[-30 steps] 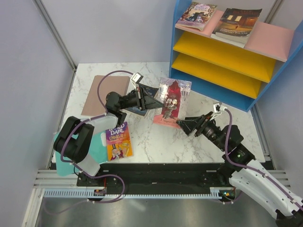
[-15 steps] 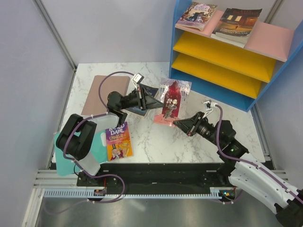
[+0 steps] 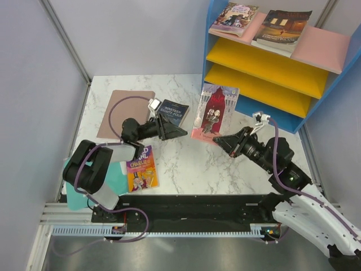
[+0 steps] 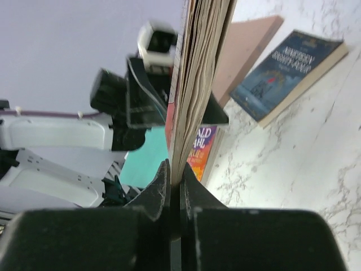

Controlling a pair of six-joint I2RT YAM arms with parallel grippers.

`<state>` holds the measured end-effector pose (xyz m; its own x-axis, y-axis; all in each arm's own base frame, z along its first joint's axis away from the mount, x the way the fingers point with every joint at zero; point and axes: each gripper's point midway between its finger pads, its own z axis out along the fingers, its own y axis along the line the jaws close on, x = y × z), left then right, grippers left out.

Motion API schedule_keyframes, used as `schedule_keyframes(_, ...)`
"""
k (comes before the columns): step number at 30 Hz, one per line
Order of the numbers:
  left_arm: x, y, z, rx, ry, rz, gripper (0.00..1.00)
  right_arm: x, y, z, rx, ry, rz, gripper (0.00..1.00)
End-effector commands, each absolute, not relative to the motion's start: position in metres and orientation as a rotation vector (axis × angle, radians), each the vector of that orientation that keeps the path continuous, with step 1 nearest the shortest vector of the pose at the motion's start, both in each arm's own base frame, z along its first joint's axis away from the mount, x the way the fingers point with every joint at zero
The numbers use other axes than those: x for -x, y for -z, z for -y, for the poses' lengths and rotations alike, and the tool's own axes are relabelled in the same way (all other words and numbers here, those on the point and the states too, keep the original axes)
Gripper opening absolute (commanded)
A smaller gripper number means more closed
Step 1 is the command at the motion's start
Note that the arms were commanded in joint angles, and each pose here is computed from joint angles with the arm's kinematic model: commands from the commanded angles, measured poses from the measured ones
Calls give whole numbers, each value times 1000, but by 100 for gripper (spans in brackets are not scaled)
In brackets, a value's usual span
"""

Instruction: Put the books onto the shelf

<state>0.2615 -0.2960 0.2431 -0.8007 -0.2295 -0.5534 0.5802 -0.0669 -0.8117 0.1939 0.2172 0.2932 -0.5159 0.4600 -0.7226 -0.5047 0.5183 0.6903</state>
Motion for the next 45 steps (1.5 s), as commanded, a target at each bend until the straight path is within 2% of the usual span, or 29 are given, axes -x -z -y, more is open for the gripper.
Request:
schedule_keyframes(1,-245,-237,263,-417,1747,-1613,100,-200,-373,-199,86,-1052,-1645,0)
schedule_keyframes(3,-234,-206,263,-411,1682,-1761,100,-213,-375,-202,110,-968,-1720,0)
schedule_keyframes(4,-226,-213,261,-437,1643,-1737,100,-213,-414,-197,139,-939,-1655,0)
schedule_keyframes(6,-212,-193,264,-463,1597,-1816,100,-232,-411,-204,158,-851,-1751,0)
schedule_keyframes(7,-208,-195,264,-473,1579,-1806,100,-245,-437,-208,171,-822,-1734,0)
schedule_keyframes(8,-205,-191,266,-484,1573,-1822,100,-252,-434,-207,173,-787,-1783,0)
schedule_keyframes(9,-199,-188,268,-494,1581,-1844,100,-255,-440,-212,209,-803,-1799,0)
schedule_keyframes(10,-196,-187,270,-500,1586,-1851,100,-264,-472,-200,185,-803,-1746,0)
schedule_keyframes(11,-195,-185,271,-506,1586,-1858,100,-284,-459,-206,188,-810,-1818,0)
schedule_keyframes(13,-190,-182,276,-530,1595,-1868,100,-299,-485,-193,190,-869,-1785,0)
schedule_keyframes(15,-188,-175,281,-546,1601,-1896,100,-331,-485,-173,137,-857,-1799,0)
schedule_keyframes(18,-182,-167,290,-577,1619,-1926,100,-351,-505,-161,174,-945,-1759,0)
schedule_keyframes(22,-179,-156,297,-603,1626,-1959,100,-388,-526,-111,91,-1005,-1683,0)
schedule_keyframes(35,-159,-117,308,-595,1637,-2082,100,-423,-575,-53,14,-1258,-1482,0)
schedule_keyframes(45,-156,-108,313,-601,1650,-2115,99,-447,-559,-1,-156,-1274,-1497,0)
